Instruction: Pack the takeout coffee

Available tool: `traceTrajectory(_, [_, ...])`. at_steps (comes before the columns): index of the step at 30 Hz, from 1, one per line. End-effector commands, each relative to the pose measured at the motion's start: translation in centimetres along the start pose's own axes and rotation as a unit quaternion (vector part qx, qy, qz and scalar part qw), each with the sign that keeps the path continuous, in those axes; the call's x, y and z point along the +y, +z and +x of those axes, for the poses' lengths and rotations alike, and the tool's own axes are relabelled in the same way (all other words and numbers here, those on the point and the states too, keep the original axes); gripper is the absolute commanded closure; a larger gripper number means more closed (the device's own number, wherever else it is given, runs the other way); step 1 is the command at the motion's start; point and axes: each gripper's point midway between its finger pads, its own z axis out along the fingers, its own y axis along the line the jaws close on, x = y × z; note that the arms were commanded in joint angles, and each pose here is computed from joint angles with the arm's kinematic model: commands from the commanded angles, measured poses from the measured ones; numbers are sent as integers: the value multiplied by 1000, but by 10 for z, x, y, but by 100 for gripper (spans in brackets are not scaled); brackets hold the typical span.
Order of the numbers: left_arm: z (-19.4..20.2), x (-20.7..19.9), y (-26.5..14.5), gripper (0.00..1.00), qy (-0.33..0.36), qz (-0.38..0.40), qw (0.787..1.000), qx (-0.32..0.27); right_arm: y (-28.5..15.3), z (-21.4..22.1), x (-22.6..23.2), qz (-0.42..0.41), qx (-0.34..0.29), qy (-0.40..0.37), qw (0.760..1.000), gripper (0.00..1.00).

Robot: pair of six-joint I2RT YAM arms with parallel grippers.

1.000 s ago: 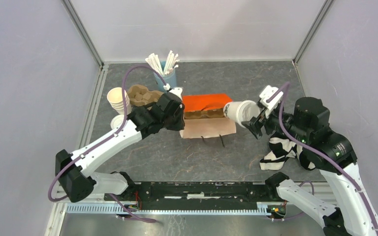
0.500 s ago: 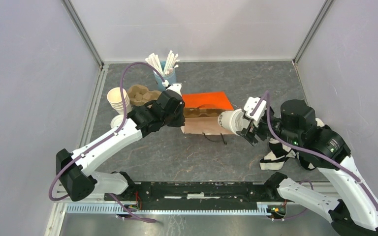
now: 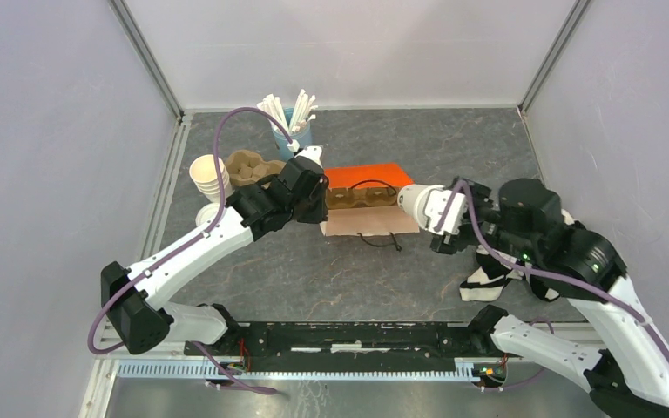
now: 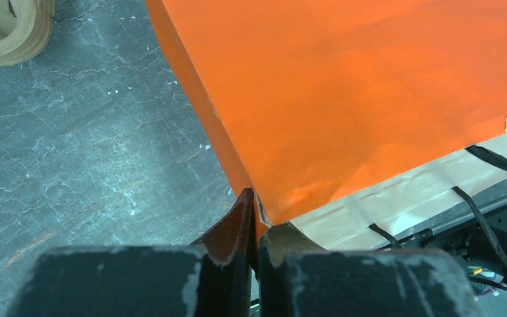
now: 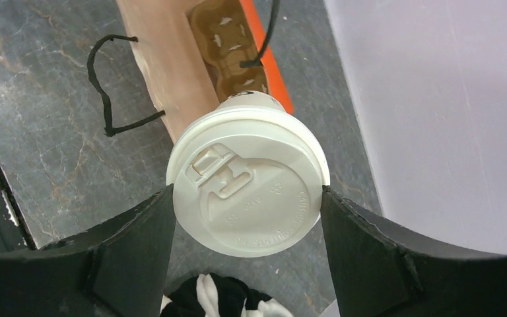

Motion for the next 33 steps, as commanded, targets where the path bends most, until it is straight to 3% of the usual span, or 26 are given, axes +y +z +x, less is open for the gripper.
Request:
traceTrajectory(1, [-7, 0, -2, 91, 0, -4, 1000, -17, 10, -22, -3, -18, -41, -59, 997, 62])
traceTrajectory(5, [-7, -1, -2, 91, -9, -2, 1000, -18, 7, -13, -3, -13, -34, -112, 993, 57])
traceTrajectory(16, [-5, -1, -3, 91, -7, 4, 1000, -18, 24, -17, 14, -62, -63, -181, 979, 59])
traceTrajectory(33, [-13, -8, -8, 91, -5, 18, 1000, -25, 28, -4, 26, -87, -51, -202, 974, 62])
